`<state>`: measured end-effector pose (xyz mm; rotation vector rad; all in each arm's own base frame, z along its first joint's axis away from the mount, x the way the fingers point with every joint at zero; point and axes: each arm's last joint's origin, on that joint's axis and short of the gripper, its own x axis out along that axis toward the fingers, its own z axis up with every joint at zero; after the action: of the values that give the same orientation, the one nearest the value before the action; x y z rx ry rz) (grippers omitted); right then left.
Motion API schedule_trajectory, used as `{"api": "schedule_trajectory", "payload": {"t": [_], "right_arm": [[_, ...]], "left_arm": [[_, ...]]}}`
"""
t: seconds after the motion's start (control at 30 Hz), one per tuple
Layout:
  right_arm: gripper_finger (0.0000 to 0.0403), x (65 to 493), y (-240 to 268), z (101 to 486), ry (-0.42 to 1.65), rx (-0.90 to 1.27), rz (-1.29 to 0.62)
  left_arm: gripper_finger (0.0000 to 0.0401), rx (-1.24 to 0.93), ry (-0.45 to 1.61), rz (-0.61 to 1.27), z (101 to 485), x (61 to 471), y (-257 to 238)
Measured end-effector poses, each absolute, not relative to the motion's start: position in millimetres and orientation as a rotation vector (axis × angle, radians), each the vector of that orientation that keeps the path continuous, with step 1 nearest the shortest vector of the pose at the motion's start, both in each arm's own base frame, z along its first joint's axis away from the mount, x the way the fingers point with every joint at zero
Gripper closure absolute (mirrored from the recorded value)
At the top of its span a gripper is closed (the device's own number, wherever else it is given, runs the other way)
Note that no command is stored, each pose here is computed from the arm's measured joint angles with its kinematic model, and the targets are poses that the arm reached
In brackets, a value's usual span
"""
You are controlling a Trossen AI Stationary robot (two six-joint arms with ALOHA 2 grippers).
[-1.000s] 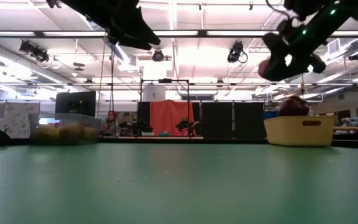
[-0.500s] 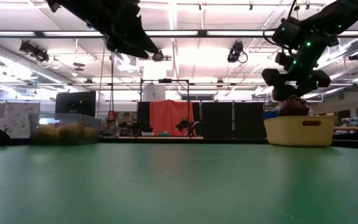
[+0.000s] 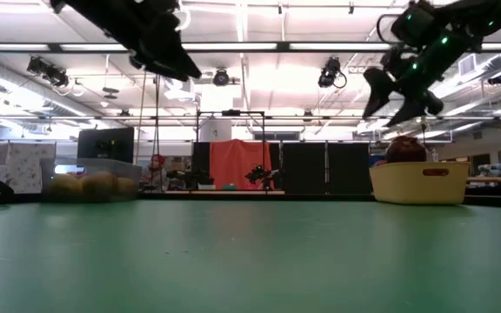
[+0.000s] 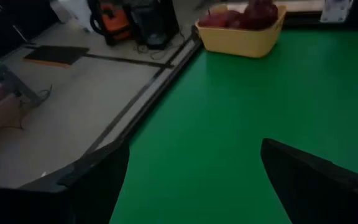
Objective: Sort produce into baskets
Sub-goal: Return to Home Position
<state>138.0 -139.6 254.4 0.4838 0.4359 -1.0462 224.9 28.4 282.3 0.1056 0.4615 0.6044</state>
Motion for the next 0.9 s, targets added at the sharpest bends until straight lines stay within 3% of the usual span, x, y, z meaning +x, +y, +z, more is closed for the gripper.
{"api": "schedule_trajectory", "payload": {"t": [0.2, 0.37, 0.67, 0.9], "right_arm": [[0.0057, 152.4, -104.2, 273.7, 0.375, 0.352, -0.724], [0.0094, 174.0, -72.1, 287.5, 0.267, 0.281, -0.451], [0.0247, 189.3, -28.2, 299.6, 0.174, 0.12, -0.254], [0.0375, 184.9, -18.4, 292.5, 0.116, 0.063, -0.204]], "left_arm": [[0.003, 0.062, 0.325, 0.578, 278.9, 182.9, 26.2], [0.0035, 0.044, 0.188, 0.478, 262.7, 157.5, 21.7], [0.0059, 0.035, 0.073, 0.429, 240.8, 129.4, 18.6], [0.0079, 0.034, -0.042, 0.36, 231.0, 115.1, 15.7]]}}
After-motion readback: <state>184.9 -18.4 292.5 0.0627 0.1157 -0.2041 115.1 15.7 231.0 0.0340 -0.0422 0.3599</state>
